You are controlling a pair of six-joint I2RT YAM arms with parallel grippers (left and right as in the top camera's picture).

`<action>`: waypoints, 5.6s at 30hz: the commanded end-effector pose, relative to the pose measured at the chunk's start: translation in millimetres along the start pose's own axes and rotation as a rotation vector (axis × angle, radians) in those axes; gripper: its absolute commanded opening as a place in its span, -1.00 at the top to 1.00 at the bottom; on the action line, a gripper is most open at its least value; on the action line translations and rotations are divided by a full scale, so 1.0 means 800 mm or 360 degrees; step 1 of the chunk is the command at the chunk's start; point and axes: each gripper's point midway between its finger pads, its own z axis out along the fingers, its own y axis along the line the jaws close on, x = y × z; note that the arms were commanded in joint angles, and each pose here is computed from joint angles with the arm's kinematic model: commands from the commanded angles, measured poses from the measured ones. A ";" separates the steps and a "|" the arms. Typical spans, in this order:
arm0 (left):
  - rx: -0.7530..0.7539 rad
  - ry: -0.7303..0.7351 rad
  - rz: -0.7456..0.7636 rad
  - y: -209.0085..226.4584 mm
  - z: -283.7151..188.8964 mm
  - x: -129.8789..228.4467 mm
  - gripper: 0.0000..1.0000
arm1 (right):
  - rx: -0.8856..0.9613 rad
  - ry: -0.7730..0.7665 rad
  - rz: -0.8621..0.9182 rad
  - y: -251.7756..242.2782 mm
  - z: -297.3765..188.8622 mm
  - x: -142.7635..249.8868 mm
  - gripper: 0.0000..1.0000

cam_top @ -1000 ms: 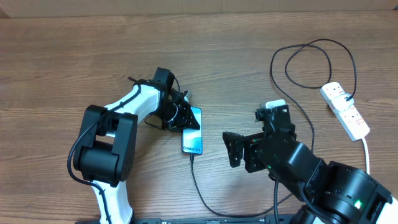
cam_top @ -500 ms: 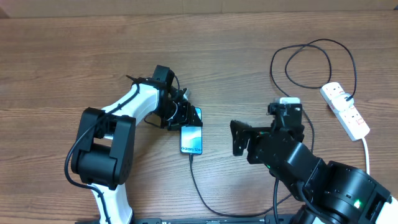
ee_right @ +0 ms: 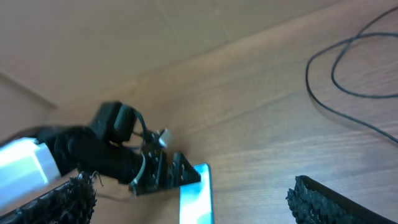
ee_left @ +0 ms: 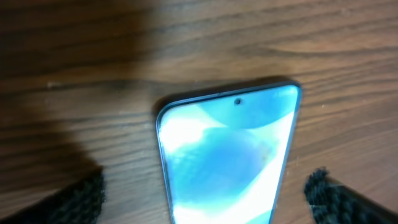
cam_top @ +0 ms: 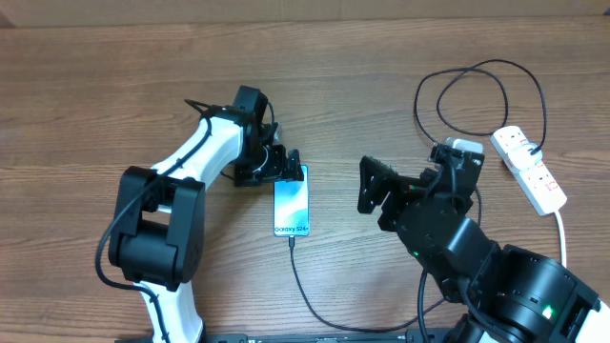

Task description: Plug charger to phone and switch on socket

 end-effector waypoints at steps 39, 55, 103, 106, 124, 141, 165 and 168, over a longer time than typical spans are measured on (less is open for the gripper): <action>-0.0610 -0.1688 -0.0006 0.038 -0.496 0.240 -1.00 | 0.1665 0.0032 0.0754 -0.313 0.055 0.026 -1.00; -0.0618 -0.1668 -0.0007 0.040 -0.493 0.242 -1.00 | 0.1529 0.0230 0.0801 -0.450 0.096 -0.023 0.58; -0.0616 -0.1675 -0.0008 0.041 -0.493 0.244 -0.99 | 0.1306 0.0510 0.0517 -0.568 0.245 0.032 0.92; -0.0608 -0.1703 -0.0010 0.041 -0.496 0.251 -0.99 | 0.1291 0.0516 0.0521 -0.566 0.246 0.033 0.92; -0.0482 -0.2056 -0.0012 0.049 -0.528 0.331 -0.99 | 0.1143 0.0601 0.0582 -0.549 0.257 0.054 0.92; -0.0449 -0.2188 -0.0031 0.055 -0.534 0.364 -1.00 | 0.1164 0.0798 0.0782 -0.531 0.237 0.103 0.92; -0.0437 -0.2628 -0.0177 0.101 -0.471 0.537 -1.00 | 0.0654 -0.0082 0.0552 -0.325 0.084 -0.098 0.92; -0.0572 -0.2542 -0.0283 0.112 -0.452 0.543 -0.99 | 0.0535 -0.0247 0.0458 -0.284 0.050 -0.118 0.92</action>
